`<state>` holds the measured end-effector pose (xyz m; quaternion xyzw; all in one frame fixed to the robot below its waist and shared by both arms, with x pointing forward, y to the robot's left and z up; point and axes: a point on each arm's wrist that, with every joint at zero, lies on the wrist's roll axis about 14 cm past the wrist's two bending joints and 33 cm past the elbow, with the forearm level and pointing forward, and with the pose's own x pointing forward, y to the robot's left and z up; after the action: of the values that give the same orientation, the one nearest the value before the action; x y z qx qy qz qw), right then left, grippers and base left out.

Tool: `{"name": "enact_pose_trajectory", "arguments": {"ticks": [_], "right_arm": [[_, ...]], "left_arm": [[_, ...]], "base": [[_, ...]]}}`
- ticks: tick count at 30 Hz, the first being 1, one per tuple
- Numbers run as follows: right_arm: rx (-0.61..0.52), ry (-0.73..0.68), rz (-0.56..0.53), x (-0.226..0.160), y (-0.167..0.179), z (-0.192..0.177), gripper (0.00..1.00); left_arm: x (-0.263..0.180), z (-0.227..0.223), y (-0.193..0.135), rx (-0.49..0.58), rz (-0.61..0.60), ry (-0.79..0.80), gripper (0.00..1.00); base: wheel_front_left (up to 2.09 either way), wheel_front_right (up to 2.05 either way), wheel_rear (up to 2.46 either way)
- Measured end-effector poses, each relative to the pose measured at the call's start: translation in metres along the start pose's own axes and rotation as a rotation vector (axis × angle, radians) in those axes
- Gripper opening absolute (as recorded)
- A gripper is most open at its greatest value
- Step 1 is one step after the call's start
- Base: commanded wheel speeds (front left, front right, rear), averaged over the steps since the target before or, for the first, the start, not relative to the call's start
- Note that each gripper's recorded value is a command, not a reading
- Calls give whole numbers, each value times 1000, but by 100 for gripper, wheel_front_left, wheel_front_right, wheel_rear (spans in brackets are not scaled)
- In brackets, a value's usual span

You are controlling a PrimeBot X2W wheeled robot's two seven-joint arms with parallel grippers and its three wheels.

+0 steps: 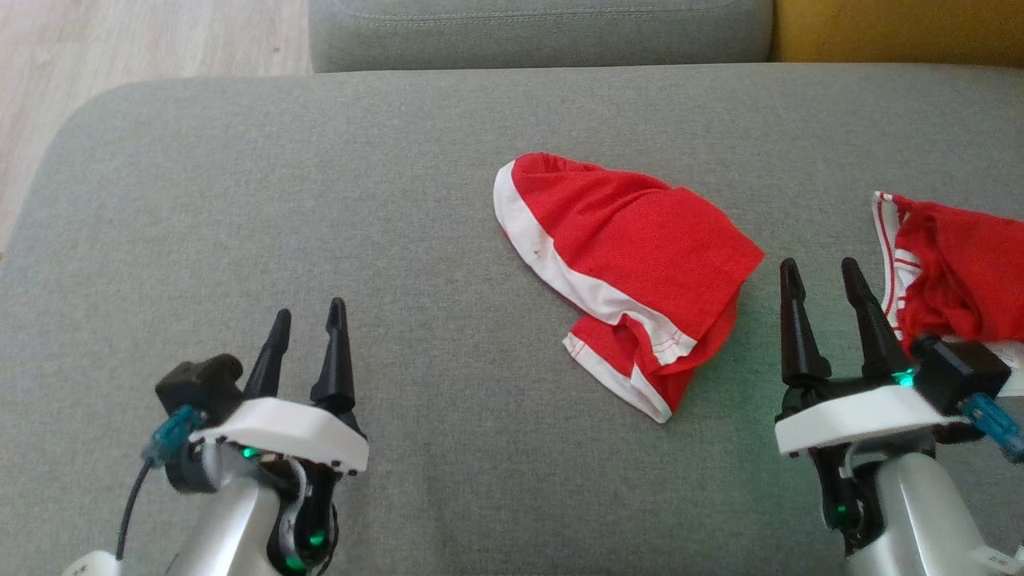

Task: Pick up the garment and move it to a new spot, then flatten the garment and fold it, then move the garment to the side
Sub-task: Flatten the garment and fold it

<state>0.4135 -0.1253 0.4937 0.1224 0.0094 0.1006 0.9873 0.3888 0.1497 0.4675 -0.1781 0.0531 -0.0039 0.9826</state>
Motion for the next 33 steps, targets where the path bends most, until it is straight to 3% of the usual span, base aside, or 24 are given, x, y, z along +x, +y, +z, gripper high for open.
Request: {"name": "enact_pose_trajectory", "arguments": {"ticks": [8, 14, 29, 30, 31, 33], "right_arm": [[-27, 62, 75, 6, 23, -13, 100], [-62, 231, 201, 0, 59, -55, 100], [-162, 447, 212, 10, 43, -110, 100], [-164, 455, 211, 10, 42, -113, 59], [-164, 468, 210, 10, 41, -115, 4], [-170, 468, 212, 13, 40, -116, 0]], "left_arm": [[3, 4, 1, 10, -13, -29, 100], [7, -1, 7, -2, 7, -20, 100], [15, -7, 26, -11, 48, -7, 100], [15, -7, 26, -11, 49, -5, 100], [15, -8, 27, -12, 52, -2, 100], [15, -11, 28, -13, 55, 6, 100]], "base": [[0, 0, 0], [0, 0, 0], [0, 0, 0], [0, 0, 0], [0, 0, 0], [0, 0, 0]]}}
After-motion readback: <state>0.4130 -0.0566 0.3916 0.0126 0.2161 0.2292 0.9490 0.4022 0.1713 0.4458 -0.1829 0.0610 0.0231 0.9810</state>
